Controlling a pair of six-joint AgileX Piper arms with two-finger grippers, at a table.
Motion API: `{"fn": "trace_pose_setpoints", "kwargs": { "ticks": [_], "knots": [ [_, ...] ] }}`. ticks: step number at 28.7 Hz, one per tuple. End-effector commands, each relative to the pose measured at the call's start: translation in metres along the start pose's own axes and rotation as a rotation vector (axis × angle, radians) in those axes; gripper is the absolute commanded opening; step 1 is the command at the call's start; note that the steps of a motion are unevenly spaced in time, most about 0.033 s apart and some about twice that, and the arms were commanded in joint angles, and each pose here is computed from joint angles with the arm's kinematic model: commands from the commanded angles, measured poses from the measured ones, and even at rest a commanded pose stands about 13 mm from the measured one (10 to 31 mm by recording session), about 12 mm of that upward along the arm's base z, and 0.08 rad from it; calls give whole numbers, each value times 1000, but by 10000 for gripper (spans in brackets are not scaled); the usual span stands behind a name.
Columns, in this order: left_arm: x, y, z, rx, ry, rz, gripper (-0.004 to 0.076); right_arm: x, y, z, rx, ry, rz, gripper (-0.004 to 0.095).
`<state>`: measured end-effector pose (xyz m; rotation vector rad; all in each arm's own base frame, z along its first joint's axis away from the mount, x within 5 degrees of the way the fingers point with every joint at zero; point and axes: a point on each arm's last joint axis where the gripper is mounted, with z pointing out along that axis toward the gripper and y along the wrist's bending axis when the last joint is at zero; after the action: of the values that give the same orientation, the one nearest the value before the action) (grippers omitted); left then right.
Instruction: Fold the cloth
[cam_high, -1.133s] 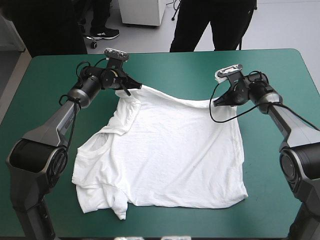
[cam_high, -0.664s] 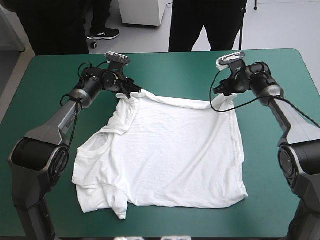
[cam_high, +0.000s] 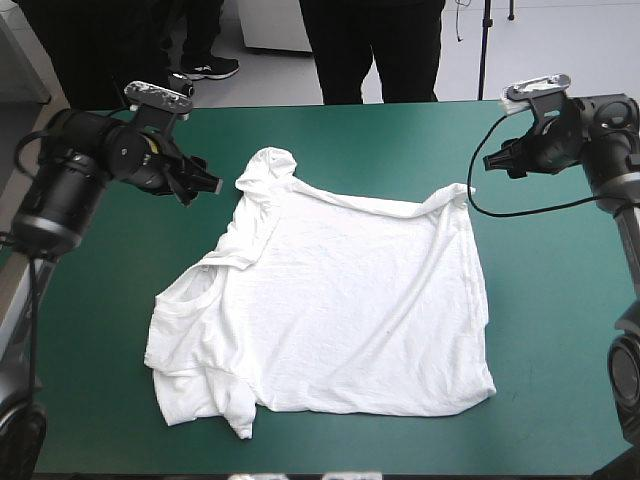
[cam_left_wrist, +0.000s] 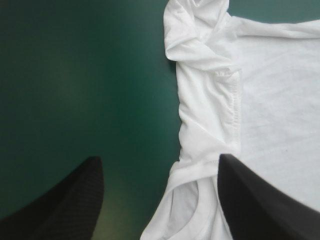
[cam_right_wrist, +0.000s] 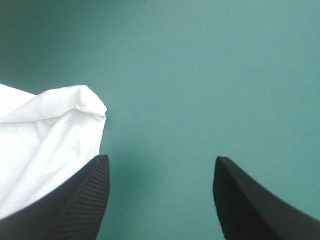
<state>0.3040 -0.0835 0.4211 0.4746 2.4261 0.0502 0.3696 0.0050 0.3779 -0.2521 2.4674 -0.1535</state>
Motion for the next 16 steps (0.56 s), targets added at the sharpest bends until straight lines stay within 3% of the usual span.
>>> {"fn": "trace_pose_setpoints", "kwargs": {
  "ticks": [1, 10, 16],
  "knots": [
    [15, 6, -50, -48, -102, -6, 479, -5, -8, -56, 40, -138, -2, 577],
    [93, -3, -26, -57, 134, -32, 479, 3, -8, -75, 38, -119, 1, 577],
    [114, -4, 19, -96, 253, 6, 479, 5, -7, -75, 36, -96, -18, 577]
  ]
}}
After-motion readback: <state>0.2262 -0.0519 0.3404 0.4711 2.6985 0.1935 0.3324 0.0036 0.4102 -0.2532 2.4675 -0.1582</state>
